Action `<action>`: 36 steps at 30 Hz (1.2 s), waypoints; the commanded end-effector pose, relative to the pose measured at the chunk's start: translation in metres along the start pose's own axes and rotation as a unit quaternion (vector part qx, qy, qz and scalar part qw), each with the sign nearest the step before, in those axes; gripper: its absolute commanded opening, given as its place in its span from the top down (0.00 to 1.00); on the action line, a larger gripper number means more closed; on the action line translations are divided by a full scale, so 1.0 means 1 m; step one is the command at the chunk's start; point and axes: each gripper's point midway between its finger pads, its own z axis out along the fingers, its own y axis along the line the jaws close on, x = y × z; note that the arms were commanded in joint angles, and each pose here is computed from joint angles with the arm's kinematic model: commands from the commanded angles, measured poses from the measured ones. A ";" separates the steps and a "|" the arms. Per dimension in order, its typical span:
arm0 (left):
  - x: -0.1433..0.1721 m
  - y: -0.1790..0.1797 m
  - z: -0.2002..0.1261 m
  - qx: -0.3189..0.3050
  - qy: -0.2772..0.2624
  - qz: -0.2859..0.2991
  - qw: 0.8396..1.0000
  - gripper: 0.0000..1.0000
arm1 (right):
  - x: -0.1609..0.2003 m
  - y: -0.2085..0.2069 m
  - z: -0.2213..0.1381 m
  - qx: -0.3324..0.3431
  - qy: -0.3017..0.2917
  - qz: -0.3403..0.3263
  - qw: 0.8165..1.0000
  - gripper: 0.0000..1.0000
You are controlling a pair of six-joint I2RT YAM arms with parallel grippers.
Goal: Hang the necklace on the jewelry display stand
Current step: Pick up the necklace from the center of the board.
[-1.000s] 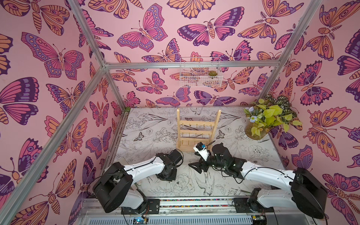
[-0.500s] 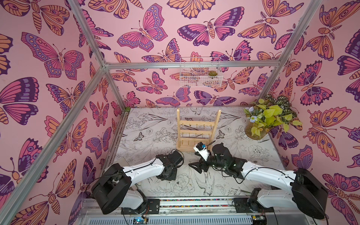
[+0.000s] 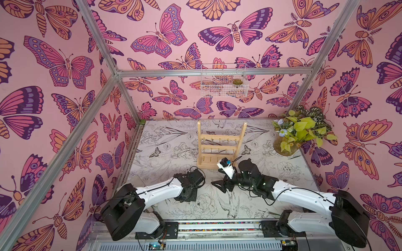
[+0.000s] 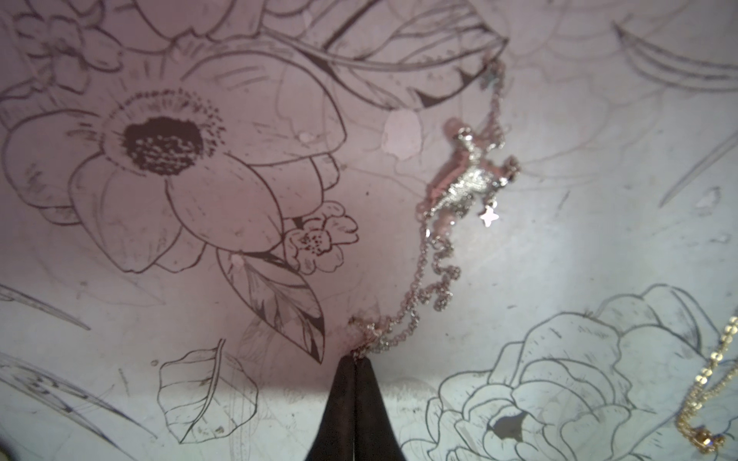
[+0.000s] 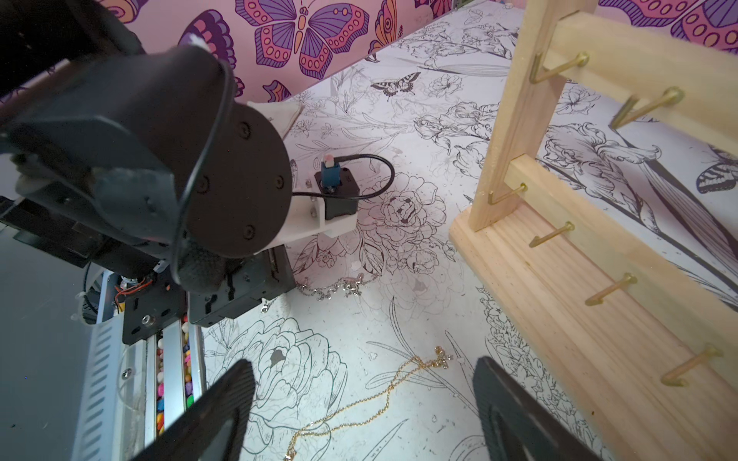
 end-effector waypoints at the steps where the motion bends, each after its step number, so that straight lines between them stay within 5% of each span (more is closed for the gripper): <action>1: 0.023 -0.007 0.006 0.022 0.050 -0.003 0.999 1.00 | -0.008 0.001 0.000 -0.001 0.002 -0.007 1.000 0.12; 10: -0.002 -0.011 -0.029 0.046 -0.024 -0.023 0.998 1.00 | 0.006 -0.001 0.002 -0.001 0.014 0.005 1.000 0.13; 36: -0.030 -0.020 -0.098 0.087 -0.099 -0.020 0.991 1.00 | 0.025 0.000 0.034 -0.035 0.019 0.004 0.999 0.11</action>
